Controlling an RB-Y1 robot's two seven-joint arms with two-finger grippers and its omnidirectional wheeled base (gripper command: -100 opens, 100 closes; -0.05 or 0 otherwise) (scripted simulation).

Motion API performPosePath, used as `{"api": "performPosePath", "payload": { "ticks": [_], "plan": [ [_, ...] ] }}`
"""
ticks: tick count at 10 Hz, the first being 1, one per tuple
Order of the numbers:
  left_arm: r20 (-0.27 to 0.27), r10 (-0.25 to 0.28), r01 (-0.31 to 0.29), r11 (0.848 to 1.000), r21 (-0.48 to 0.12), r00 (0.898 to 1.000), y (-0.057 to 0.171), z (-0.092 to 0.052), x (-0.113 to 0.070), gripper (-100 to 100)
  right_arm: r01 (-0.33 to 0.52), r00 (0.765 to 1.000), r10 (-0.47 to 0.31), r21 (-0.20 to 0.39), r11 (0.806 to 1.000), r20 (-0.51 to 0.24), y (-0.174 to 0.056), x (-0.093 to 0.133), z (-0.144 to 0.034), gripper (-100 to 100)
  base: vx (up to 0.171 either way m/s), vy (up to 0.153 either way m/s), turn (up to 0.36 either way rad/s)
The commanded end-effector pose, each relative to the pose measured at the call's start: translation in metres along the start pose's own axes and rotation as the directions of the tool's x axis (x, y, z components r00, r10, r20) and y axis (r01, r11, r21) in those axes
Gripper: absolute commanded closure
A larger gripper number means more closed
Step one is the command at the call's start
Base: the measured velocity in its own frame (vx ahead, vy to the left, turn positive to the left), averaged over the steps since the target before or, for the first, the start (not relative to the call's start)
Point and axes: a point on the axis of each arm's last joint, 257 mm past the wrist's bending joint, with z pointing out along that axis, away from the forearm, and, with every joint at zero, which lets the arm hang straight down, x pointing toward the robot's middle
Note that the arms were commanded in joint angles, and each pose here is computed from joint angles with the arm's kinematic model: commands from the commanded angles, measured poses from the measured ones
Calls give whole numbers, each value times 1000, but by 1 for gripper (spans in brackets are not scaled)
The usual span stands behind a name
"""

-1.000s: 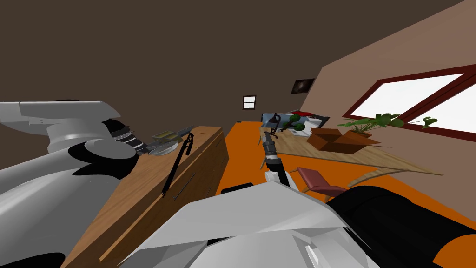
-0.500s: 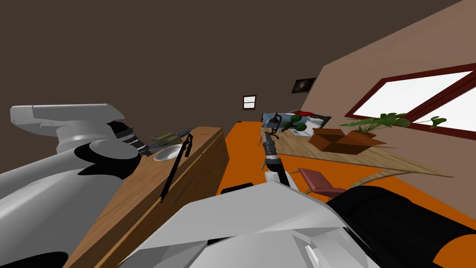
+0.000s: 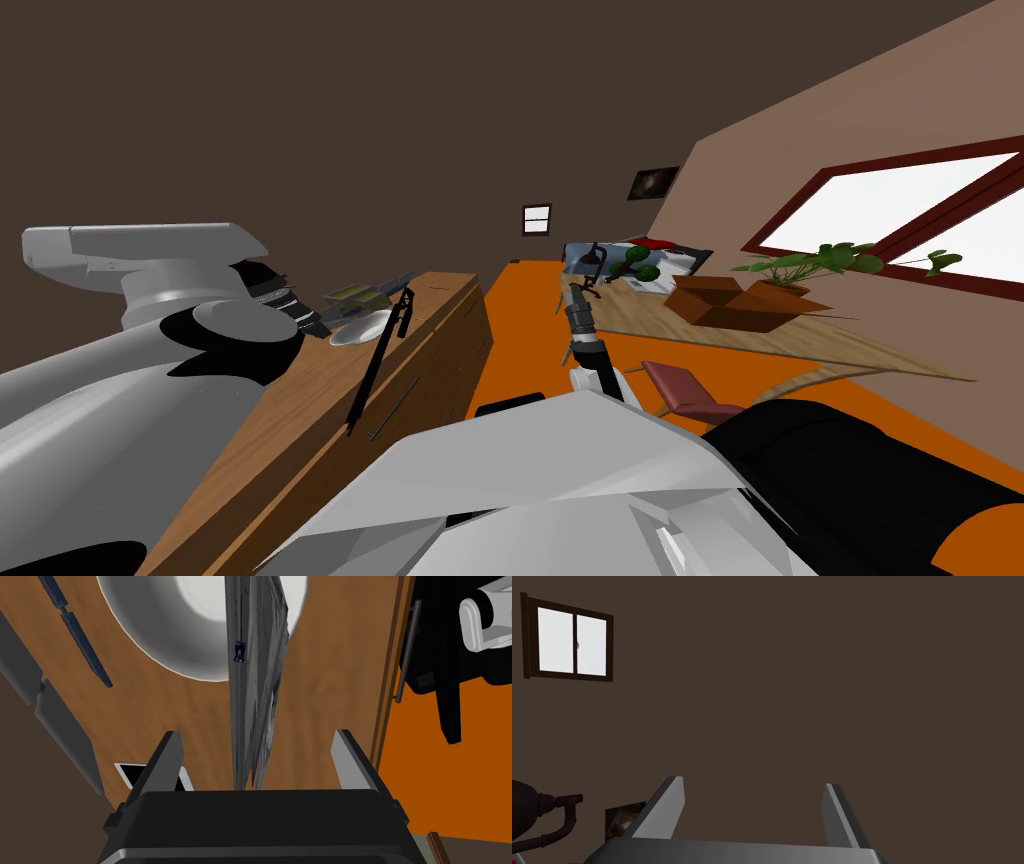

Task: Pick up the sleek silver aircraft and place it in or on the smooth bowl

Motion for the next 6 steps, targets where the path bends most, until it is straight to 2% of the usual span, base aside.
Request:
{"api": "performPosePath", "payload": {
  "ticks": [1, 2, 3, 4, 5, 6],
  "plan": [
    [0, 0, 0, 1000, 0, 1000, 0, 0, 0, 0, 0, 1000, 0, 0, 1000, 0, 0, 0, 0, 0, 0, 0, 0],
    [-5, -12, 12, 1000, 13, 1000, -5, -19, -7, -100, 0, 1000, 0, 0, 1000, 0, 0, 0, 0, 0, -37, -11, -82],
    [-5, -12, 12, 1000, 13, 1000, -5, -19, -7, -100, 0, 1000, 0, 0, 1000, 0, 0, 0, 0, 0, -52, -12, -33],
    [-10, -25, 25, 999, 25, 1000, -9, -38, -14, -100, 0, 1000, 0, 0, 1000, 0, 0, 0, 0, 0, -66, -22, -61],
    [-10, -25, 25, 999, 25, 1000, -9, -38, -14, -100, 0, 1000, 0, 0, 1000, 0, 0, 0, 0, 0, -59, -14, -32],
    [-17, -39, 40, 999, 35, 999, -12, -56, -22, -100, 0, 1000, 0, 0, 1000, 0, 0, 0, 0, 0, -76, -14, -55]
  ]
}}
